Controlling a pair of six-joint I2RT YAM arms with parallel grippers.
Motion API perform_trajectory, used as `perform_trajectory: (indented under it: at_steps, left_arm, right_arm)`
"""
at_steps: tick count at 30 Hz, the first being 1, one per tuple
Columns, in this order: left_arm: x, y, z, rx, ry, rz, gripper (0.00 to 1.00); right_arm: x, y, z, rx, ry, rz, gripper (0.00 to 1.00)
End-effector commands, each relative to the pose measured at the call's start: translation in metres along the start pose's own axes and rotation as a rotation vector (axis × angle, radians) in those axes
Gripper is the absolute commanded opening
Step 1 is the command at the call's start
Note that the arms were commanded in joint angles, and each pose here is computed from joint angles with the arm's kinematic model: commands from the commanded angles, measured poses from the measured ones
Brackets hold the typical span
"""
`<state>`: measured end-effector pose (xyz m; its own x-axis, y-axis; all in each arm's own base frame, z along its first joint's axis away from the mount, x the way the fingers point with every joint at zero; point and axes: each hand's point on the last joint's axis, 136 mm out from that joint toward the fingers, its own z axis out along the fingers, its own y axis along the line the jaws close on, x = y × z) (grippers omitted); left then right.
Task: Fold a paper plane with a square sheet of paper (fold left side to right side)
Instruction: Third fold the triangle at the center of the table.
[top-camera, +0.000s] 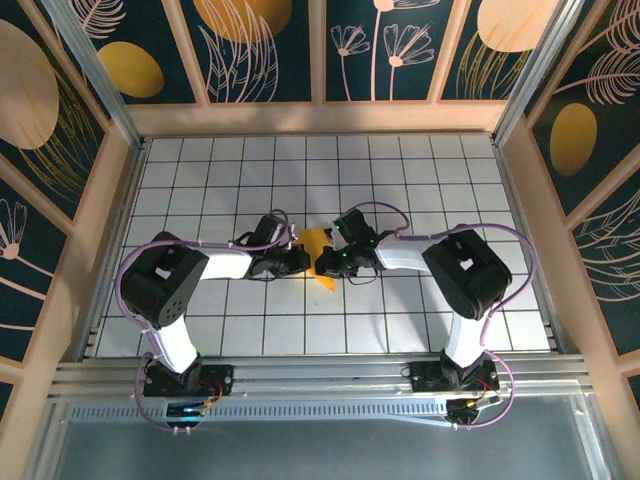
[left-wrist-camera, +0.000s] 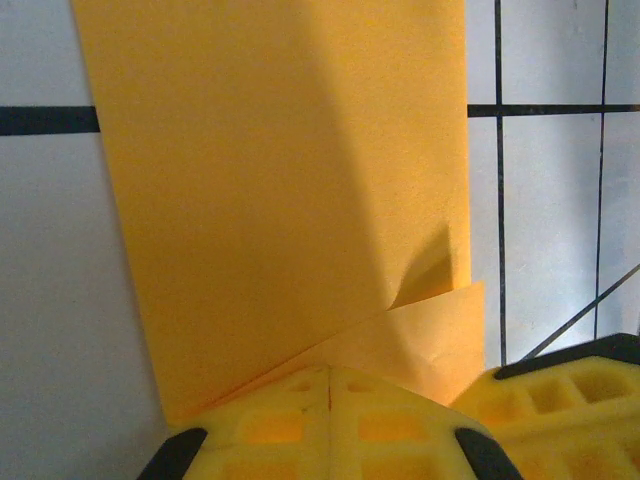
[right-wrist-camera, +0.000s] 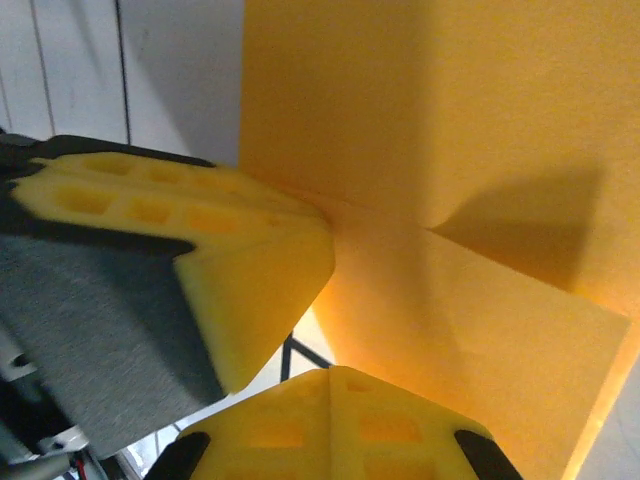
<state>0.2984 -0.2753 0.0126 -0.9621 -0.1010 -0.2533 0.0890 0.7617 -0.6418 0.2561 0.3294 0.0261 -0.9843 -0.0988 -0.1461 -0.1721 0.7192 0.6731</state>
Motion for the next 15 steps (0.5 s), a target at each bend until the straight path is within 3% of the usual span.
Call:
perform_trajectory:
  at_steps: [1,15]
  left_arm:
    - [0.022,0.044,0.004,-0.164,0.059,-0.038,0.0]
    - [0.023,0.053,0.006,-0.215,0.062,-0.068,0.0]
  right_arm:
    - [0.0,0.003,0.006,0.002,0.009,-0.012,0.0]
    - [0.035,-0.028,-0.002,0.088,0.057,0.028,0.0]
